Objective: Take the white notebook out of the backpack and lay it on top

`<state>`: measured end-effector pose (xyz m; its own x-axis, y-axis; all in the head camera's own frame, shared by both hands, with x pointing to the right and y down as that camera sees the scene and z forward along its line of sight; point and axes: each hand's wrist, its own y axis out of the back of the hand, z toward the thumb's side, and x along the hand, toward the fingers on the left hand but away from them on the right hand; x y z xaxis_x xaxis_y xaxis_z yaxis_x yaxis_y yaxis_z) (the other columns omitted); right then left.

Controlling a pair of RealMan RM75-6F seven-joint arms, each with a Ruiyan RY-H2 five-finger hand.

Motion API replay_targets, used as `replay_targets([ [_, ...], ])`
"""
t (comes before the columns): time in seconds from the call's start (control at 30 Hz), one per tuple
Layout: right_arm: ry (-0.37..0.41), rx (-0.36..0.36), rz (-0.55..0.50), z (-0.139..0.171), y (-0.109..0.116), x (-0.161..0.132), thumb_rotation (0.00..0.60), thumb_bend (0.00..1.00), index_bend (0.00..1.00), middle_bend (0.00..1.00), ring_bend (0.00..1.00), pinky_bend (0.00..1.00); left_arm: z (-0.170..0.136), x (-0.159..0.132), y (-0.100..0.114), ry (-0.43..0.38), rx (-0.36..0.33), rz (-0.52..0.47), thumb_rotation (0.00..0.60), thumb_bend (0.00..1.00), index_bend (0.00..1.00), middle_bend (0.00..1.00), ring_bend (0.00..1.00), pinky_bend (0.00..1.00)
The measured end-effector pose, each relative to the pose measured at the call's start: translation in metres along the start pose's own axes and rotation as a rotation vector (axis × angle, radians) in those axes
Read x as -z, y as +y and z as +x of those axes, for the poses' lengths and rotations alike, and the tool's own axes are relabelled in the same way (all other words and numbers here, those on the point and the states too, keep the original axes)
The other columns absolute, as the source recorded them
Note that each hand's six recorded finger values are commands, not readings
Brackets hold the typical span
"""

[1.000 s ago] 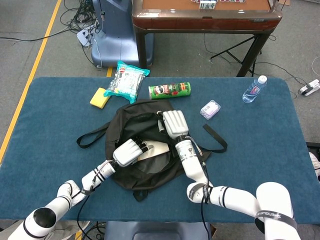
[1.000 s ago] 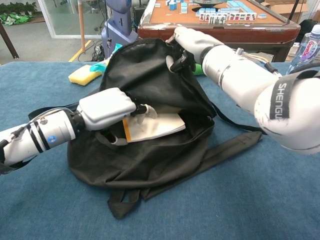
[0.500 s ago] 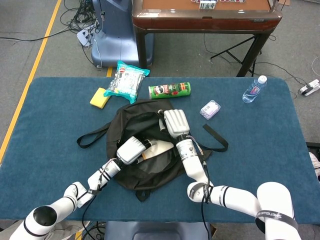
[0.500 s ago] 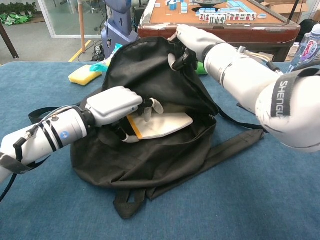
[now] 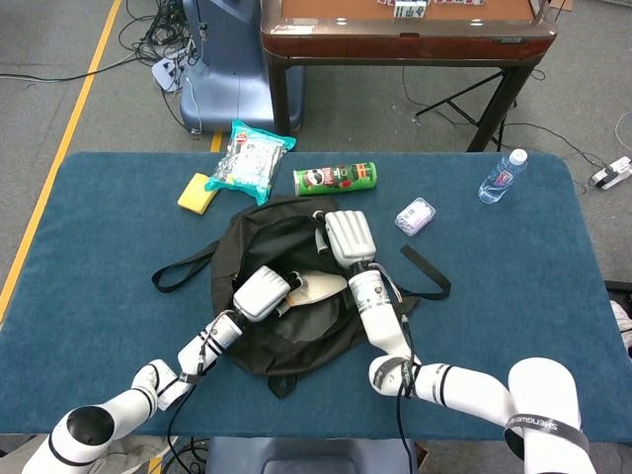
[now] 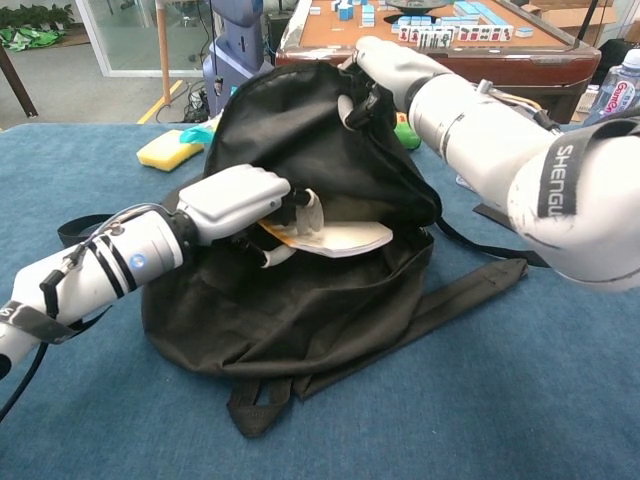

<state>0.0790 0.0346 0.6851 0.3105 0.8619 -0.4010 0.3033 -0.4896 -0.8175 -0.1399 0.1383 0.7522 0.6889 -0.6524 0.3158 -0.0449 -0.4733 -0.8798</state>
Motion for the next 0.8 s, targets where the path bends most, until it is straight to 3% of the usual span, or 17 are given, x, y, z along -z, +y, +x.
replay_targets([
  [0.17, -0.01, 0.01, 0.0, -0.002, 0.004, 0.003, 0.6, 0.58, 0.65, 0.49, 0.49, 0.65, -0.001, -0.002, 0.004, 0.0, -0.029, -0.01, 0.6, 0.45, 0.69, 0.6, 0.5, 0.33],
  [0.4, -0.013, 0.007, 0.001, -0.002, 0.003, 0.006, 0.6, 0.57, 0.64, 0.49, 0.49, 0.65, -0.012, 0.002, 0.016, 0.006, -0.092, -0.052, 0.6, 0.45, 0.72, 0.65, 0.53, 0.34],
  [0.8, -0.02, -0.009, -0.012, 0.001, -0.002, 0.013, 0.6, 0.57, 0.65, 0.49, 0.49, 0.65, -0.063, 0.047, 0.07, 0.081, -0.269, -0.159, 0.6, 0.45, 0.73, 0.72, 0.57, 0.36],
])
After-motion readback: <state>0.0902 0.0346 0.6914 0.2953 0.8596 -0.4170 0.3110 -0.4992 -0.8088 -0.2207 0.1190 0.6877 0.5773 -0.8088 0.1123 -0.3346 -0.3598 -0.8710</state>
